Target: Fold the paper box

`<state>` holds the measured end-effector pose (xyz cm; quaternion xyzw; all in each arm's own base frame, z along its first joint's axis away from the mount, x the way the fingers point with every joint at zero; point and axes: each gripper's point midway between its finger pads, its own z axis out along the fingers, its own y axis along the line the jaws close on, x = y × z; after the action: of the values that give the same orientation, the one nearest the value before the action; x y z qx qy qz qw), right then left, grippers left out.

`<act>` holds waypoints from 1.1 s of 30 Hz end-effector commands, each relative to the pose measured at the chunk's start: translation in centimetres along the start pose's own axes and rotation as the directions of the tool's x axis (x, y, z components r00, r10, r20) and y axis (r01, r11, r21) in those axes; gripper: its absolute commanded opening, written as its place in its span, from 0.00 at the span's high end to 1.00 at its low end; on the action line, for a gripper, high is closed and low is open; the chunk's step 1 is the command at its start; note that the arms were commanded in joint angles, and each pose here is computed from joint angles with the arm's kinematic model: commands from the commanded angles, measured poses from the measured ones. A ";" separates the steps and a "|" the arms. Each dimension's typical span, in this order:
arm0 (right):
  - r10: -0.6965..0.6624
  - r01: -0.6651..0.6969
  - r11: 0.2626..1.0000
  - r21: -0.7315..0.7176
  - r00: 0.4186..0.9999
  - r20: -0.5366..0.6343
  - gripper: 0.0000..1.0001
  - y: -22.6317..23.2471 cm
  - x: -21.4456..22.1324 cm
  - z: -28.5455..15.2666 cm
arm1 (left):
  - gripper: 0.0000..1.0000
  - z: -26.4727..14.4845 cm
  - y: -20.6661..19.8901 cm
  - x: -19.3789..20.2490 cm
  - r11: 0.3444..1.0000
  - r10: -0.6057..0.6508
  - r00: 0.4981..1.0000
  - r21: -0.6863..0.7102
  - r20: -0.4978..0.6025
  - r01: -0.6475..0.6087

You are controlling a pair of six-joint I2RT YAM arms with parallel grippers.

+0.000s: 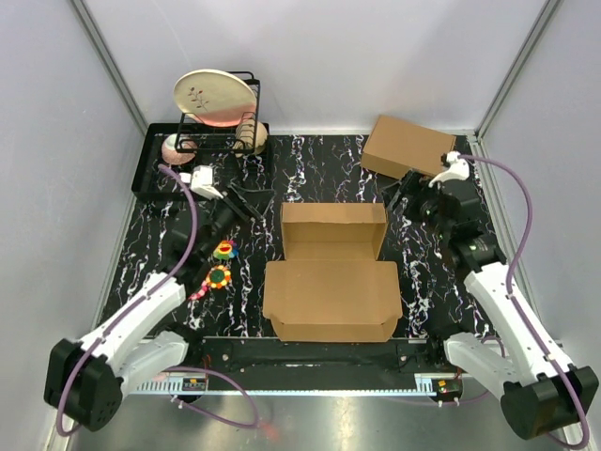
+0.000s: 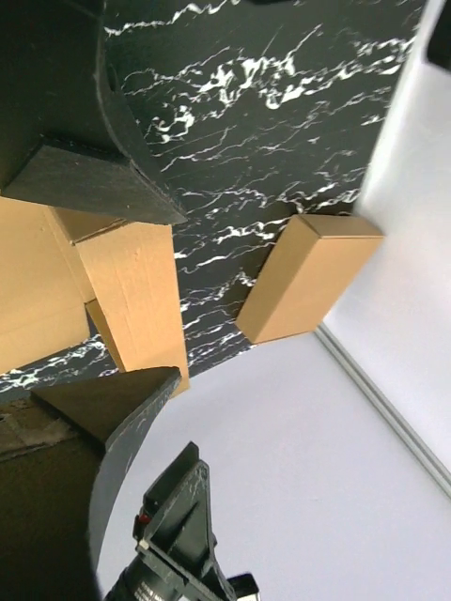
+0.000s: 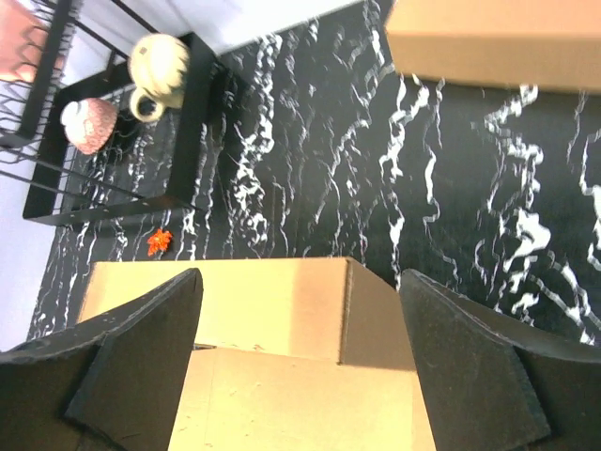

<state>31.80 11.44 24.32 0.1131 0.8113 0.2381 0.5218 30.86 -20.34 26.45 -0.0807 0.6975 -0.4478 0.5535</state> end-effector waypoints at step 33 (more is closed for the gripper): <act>-0.573 0.575 0.816 0.051 0.818 -0.051 0.11 7.3 -2.6 -2.4 | 0.30 -4.1 6.7 9.7 0.858 0.432 0.898 -0.345 0.084 -0.380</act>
<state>30.61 15.11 28.52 -0.0512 0.8337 0.1248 0.5355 24.59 -18.57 9.02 -0.0094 0.7773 -0.1496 0.6111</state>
